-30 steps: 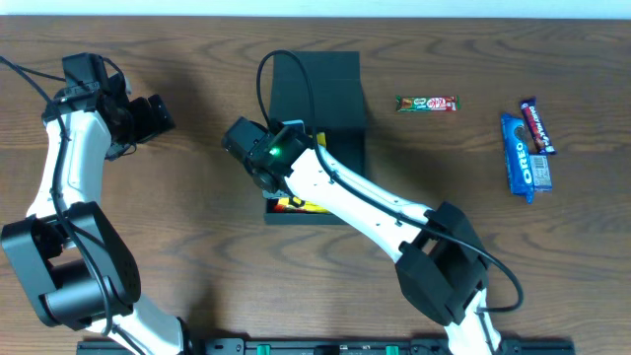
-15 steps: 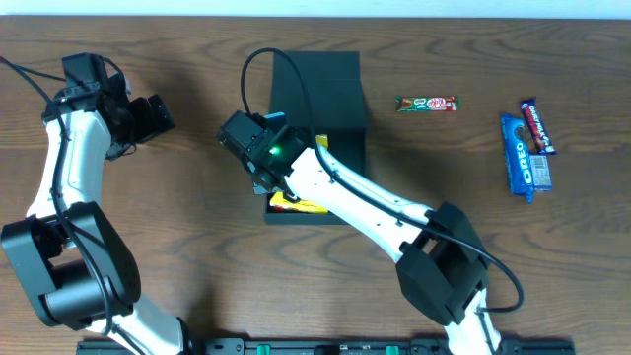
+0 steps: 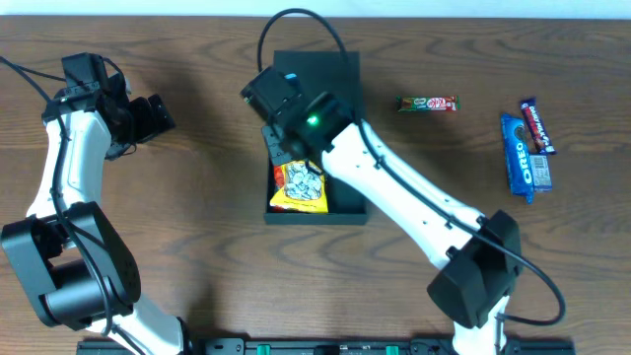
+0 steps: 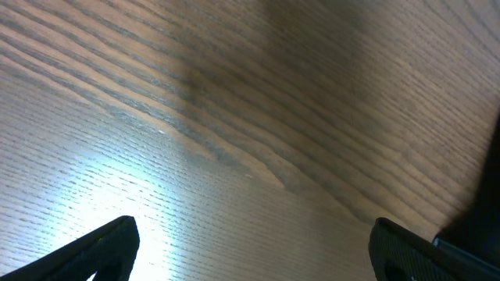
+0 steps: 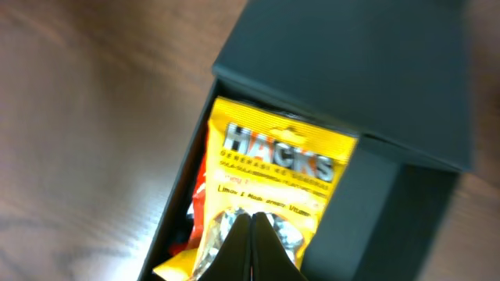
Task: Pack container
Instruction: 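Lower the yellow bag into the box and open the right gripper, then grasp the blue Oreo pack with the right gripper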
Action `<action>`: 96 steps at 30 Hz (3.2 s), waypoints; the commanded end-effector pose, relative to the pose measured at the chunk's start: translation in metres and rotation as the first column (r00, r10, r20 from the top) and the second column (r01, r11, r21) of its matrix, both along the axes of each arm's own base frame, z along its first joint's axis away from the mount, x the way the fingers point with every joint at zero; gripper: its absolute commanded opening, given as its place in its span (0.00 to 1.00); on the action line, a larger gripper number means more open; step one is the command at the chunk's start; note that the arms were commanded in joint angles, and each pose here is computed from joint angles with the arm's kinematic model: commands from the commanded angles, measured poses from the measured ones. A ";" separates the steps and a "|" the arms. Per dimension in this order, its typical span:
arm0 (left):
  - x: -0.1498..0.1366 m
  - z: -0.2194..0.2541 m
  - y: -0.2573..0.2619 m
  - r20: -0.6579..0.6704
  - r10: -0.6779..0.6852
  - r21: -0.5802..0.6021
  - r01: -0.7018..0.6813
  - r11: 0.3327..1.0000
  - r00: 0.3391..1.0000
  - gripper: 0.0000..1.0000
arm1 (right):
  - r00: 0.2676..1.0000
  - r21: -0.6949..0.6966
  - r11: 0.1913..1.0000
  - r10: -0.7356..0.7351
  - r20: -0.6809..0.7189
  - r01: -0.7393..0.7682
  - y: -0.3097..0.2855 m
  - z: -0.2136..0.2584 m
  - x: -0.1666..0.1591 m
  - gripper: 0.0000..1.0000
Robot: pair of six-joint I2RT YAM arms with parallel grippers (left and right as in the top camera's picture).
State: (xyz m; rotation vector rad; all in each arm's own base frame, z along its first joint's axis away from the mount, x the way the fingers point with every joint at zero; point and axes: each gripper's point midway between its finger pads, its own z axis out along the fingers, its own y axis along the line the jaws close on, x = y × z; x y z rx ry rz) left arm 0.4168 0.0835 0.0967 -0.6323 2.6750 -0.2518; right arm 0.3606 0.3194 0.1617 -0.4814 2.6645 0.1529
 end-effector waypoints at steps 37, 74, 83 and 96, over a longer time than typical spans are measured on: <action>0.000 -0.001 0.004 -0.006 0.004 0.014 -0.004 1.000 1.000 0.95 | 0.938 0.037 0.938 0.345 -0.026 -0.344 0.030 -0.032 -0.011 0.01; 0.004 -0.002 -0.049 -0.026 -0.062 -0.018 0.061 0.998 0.998 0.95 | 0.865 -0.326 0.840 -0.490 -0.111 0.434 -0.453 -0.087 0.075 0.61; 0.005 -0.002 -0.052 -0.030 -0.025 -0.035 0.024 0.999 0.999 0.95 | 0.878 -0.098 0.893 -0.450 -0.162 0.439 -0.456 -0.119 0.069 0.61; 0.005 -0.002 -0.054 -0.032 -0.020 -0.041 0.019 0.999 0.999 0.95 | 0.876 -0.097 0.894 -0.448 -0.181 0.437 -0.452 -0.160 0.062 0.59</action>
